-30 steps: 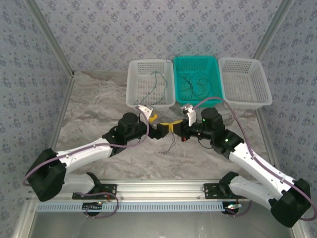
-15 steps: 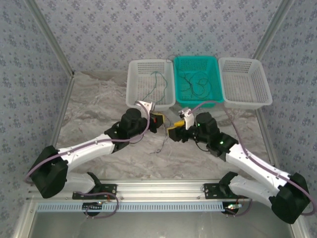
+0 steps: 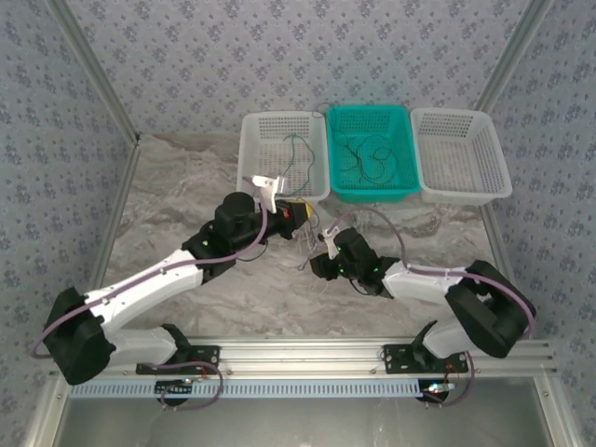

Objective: Untangle the cables

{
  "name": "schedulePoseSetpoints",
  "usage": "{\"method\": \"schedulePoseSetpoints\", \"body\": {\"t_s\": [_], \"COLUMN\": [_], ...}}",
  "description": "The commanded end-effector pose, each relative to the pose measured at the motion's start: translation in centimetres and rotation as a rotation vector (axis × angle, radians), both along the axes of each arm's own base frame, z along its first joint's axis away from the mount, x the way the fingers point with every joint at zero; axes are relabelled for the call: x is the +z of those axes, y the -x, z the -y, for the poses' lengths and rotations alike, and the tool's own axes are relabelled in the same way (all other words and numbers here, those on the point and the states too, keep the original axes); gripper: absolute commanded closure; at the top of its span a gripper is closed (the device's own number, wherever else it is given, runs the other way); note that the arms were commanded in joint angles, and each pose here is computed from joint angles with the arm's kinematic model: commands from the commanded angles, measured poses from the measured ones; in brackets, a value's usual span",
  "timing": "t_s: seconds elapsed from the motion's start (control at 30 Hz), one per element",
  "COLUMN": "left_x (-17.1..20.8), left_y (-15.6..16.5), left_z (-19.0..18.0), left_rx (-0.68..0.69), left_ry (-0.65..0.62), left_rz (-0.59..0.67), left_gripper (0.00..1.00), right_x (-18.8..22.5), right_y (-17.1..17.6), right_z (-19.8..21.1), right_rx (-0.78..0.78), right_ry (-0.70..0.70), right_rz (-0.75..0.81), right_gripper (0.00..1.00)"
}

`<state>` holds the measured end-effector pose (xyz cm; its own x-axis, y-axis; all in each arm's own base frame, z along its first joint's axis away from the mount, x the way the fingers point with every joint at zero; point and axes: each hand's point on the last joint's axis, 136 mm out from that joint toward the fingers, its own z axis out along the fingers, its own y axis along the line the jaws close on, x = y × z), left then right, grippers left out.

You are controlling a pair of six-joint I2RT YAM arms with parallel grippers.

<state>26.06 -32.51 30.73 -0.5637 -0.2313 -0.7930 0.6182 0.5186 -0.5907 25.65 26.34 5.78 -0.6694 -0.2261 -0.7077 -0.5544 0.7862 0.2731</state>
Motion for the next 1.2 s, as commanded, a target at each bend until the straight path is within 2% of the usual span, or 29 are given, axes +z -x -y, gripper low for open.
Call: {"method": "schedulePoseSetpoints", "body": {"t_s": [0.0, 0.1, 0.27, 0.37, 0.47, 0.57, 0.67, 0.73, 0.8, 0.9, 1.03, 1.1, 1.17], "left_x": [6.0, 7.8, 9.5, 9.4, 8.8, 7.7, 6.8, 6.6, 6.4, 6.3, 6.4, 6.2, 6.1], "left_y": [0.9, 0.5, 0.0, 0.2, 0.5, 0.7, 0.7, 0.7, 0.7, 0.6, 0.8, 1.0, 1.3], "left_z": [-2.0, -4.9, -11.0, -12.9, -12.8, -11.8, -10.3, -9.3, -8.5, -7.6, -6.9, -6.3, -5.8], "left_rx": [0.043, 0.158, 0.364, 0.406, 0.383, 0.328, 0.262, 0.221, 0.186, 0.159, 0.126, 0.101, 0.082], "left_ry": [0.041, -0.016, -0.058, -0.027, -0.015, -0.030, -0.038, -0.035, -0.033, -0.030, -0.031, -0.034, -0.039], "left_rz": [0.089, 0.119, 0.157, 0.158, 0.154, 0.140, 0.124, 0.117, 0.109, 0.100, 0.093, 0.088, 0.086], "left_gripper": [1.00, 1.00, 1.00, 1.00, 1.00, 1.00, 1.00, 1.00, 1.00, 1.00, 1.00, 1.00, 1.00], "right_x": [-1.6, -2.9, -3.2, -2.3, 0.0, 3.9, 8.6, 11.5, 14.0, 15.6, 15.5, 15.0, 13.7], "right_y": [-1.1, -1.0, -0.8, -0.7, -0.6, -0.2, 0.4, 1.0, 1.5, 1.5, 1.3, 0.9, -0.1], "right_z": [1.2, 2.5, 4.8, 5.2, 4.9, 3.9, 2.7, 1.9, 0.7, -0.5, -2.1, -3.1, -3.8], "right_rx": [-0.123, -0.181, -0.253, -0.255, -0.228, -0.160, -0.071, 0.002, 0.095, 0.213, 0.405, 0.493, 0.548], "right_ry": [0.029, 0.068, 0.091, 0.083, 0.040, -0.046, -0.136, -0.180, -0.197, -0.128, 0.009, 0.065, 0.131], "right_rz": [-0.022, -0.047, -0.048, -0.044, -0.005, 0.066, 0.170, 0.242, 0.332, 0.484, 0.682, 0.749, 0.771], "right_gripper": [0.85, 0.90, 0.92, 0.93, 0.90, 0.79, 0.46, 0.35, 0.31, 0.29, 0.29, 0.20, 0.18]}}
